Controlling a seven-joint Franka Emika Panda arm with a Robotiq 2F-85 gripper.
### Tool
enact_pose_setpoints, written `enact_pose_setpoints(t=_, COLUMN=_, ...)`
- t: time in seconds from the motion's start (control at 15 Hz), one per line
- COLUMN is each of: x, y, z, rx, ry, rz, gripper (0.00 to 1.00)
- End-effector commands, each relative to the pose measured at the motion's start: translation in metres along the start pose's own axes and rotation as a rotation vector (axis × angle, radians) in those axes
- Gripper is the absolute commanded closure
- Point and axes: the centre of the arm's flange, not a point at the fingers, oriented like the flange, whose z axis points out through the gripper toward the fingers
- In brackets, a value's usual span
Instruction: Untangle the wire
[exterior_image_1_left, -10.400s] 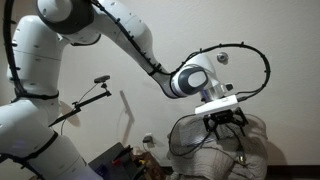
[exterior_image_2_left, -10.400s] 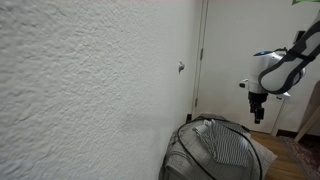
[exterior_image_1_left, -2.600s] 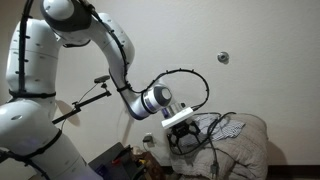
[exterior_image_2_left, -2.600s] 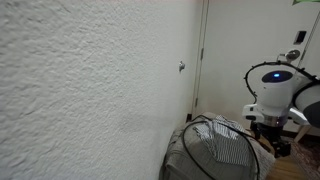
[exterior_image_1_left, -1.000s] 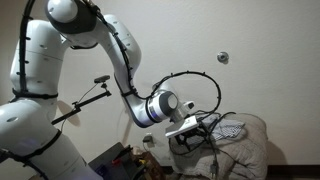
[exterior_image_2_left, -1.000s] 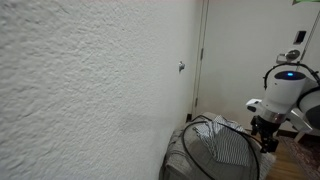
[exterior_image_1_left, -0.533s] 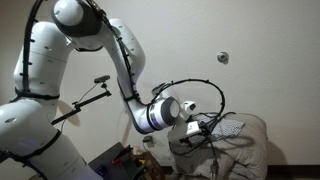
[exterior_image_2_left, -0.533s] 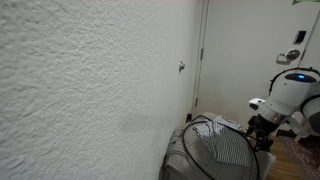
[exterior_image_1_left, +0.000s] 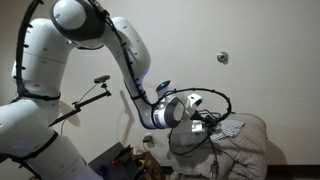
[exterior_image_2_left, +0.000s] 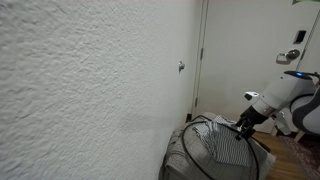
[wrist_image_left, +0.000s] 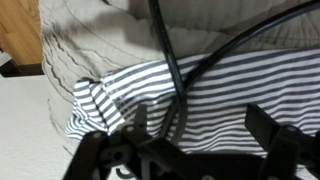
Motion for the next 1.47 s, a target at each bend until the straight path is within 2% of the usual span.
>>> enact_pose_setpoints(t=0.0, x=-0.016, y=-0.012, z=-0.009, rx=-0.042, ry=0.047, rz=0.048, gripper=0.00)
enact_pose_setpoints(t=0.27, x=-0.013, y=-0.012, z=-0.030, rx=-0.080, ry=0.000, rz=0.081, gripper=0.00)
enact_pose_setpoints(t=0.6, x=-0.043, y=-0.019, z=-0.039, rx=-0.138, ry=-0.160, rz=0.155, gripper=0.00)
enact_pose_setpoints(t=0.93, x=-0.070, y=-0.042, z=-0.024, rx=-0.097, ry=-0.249, rz=0.177, gripper=0.00)
enact_pose_setpoints(t=1.13, x=-0.076, y=-0.049, z=-0.011, rx=-0.069, ry=-0.263, rz=0.174, gripper=0.00)
enact_pose_setpoints(t=1.4, x=-0.073, y=-0.056, z=0.006, rx=-0.026, ry=-0.200, rz=0.170, gripper=0.00)
